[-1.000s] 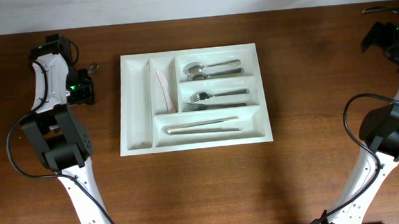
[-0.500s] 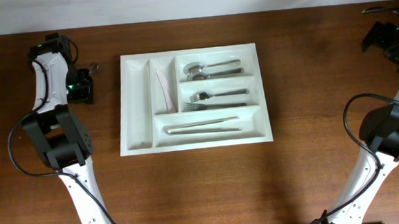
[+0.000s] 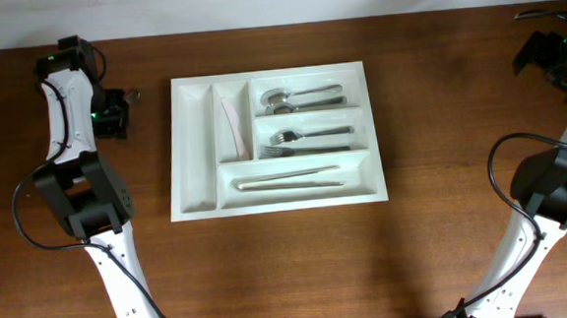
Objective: Pack container
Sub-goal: 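Close the left gripper on the spoon bowl and lift, then carry the spoon with the left gripper toward the tray's left compartments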
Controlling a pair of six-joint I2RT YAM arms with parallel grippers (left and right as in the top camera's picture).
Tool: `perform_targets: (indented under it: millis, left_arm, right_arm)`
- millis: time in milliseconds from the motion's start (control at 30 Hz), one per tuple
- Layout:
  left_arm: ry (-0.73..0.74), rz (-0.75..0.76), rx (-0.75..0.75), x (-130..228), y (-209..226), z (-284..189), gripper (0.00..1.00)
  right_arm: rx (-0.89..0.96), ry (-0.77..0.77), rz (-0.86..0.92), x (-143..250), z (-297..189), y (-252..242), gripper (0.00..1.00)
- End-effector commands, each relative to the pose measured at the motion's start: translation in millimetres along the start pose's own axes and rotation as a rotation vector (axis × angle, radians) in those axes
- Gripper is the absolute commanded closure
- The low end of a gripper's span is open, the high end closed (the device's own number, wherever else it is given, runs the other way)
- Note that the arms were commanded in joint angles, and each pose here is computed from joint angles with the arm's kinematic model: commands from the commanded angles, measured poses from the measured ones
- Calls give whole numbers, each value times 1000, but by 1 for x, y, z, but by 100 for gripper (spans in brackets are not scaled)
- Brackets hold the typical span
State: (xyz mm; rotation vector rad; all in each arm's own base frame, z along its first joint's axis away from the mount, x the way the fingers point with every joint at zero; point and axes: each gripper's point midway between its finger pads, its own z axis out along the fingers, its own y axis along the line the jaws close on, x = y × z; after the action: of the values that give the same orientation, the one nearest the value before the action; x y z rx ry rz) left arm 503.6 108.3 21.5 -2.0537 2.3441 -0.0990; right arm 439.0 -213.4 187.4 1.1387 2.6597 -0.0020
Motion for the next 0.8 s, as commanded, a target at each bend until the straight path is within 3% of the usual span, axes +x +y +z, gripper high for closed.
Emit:
perform_targets:
  millis: [0, 233, 767]
  left_arm:
    - [-22, 47, 4, -4, -2, -4, 98]
    - [-48, 138, 15, 4, -10, -8, 98]
    - [-146, 537, 47, 26, -31, -48, 98]
  right_arm:
    - [-17, -40, -8, -2, -17, 4, 1]
    - [-17, -40, -8, -2, -17, 4, 1]
    - [-17, -40, -8, -2, -17, 4, 1]
